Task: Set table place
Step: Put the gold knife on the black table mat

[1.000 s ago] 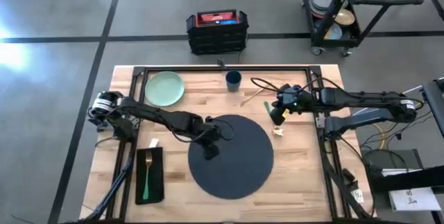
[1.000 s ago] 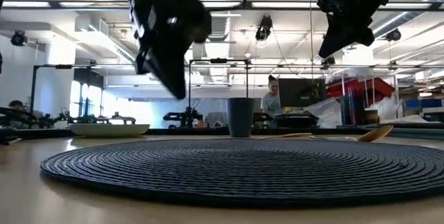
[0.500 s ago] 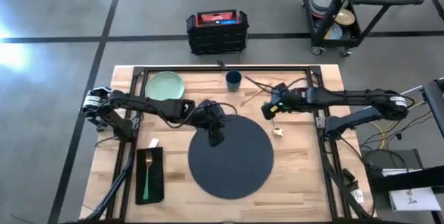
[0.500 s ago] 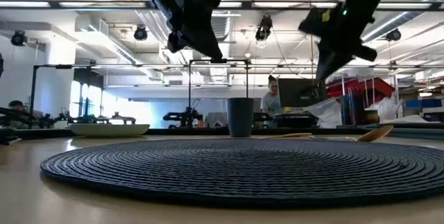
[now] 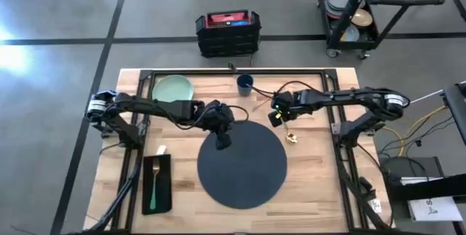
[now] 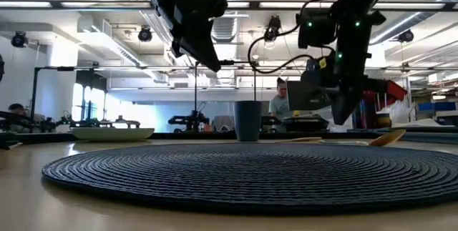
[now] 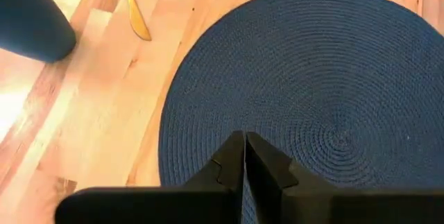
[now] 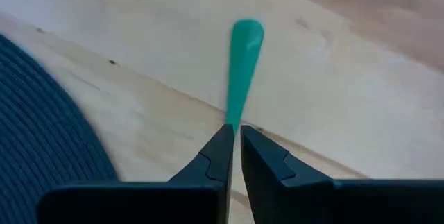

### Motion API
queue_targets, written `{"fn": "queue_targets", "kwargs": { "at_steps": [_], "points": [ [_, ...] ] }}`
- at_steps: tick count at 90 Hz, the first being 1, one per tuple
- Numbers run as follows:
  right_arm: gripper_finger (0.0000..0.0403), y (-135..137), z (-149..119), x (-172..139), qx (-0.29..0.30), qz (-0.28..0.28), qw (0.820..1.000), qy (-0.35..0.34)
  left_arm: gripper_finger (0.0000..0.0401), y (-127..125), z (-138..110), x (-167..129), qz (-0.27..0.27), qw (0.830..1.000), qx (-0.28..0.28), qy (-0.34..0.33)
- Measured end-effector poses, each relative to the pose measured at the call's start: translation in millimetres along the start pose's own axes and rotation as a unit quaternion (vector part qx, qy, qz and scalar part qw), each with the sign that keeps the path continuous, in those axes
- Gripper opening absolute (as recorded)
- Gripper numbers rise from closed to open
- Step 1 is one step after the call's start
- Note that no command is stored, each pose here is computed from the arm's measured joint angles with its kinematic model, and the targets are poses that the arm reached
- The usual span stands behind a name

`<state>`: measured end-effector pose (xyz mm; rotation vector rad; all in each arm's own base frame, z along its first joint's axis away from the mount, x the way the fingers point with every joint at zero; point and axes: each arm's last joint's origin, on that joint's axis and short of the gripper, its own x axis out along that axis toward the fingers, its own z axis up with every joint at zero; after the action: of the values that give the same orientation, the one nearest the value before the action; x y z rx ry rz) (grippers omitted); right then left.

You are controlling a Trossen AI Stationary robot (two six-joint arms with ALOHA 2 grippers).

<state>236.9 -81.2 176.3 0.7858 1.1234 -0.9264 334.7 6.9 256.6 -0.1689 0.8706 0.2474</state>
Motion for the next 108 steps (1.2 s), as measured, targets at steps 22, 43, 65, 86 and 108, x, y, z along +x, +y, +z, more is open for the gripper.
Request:
{"fn": "queue_targets", "kwargs": {
  "at_steps": [22, 43, 65, 86, 108],
  "points": [
    [0.0097, 2, -1, 4, -0.001, 0.004, 1.0, 0.016, 0.0002, 1, -3, 1, 0.002, 1.0, 0.013, 0.009],
    [0.0166, 4, -2, 15, -0.003, -0.001, 0.999, 0.038, 0.0002, 2, -9, 5, 0.004, 1.0, 0.017, 0.019],
    [0.0171, 7, -3, 33, -0.001, -0.022, 0.998, 0.059, 0.0002, 3, -19, 10, 0.008, 0.999, 0.018, 0.037],
    [0.0092, 9, -3, 39, 0.0, -0.027, 0.997, 0.067, 0.0002, 4, -20, 10, 0.01, 0.999, 0.018, 0.044],
    [0.001, 5, -3, 33, -0.004, -0.039, 0.998, 0.049, 0.0002, 4, -20, 10, 0.01, 0.999, 0.018, 0.043]
  ]
}}
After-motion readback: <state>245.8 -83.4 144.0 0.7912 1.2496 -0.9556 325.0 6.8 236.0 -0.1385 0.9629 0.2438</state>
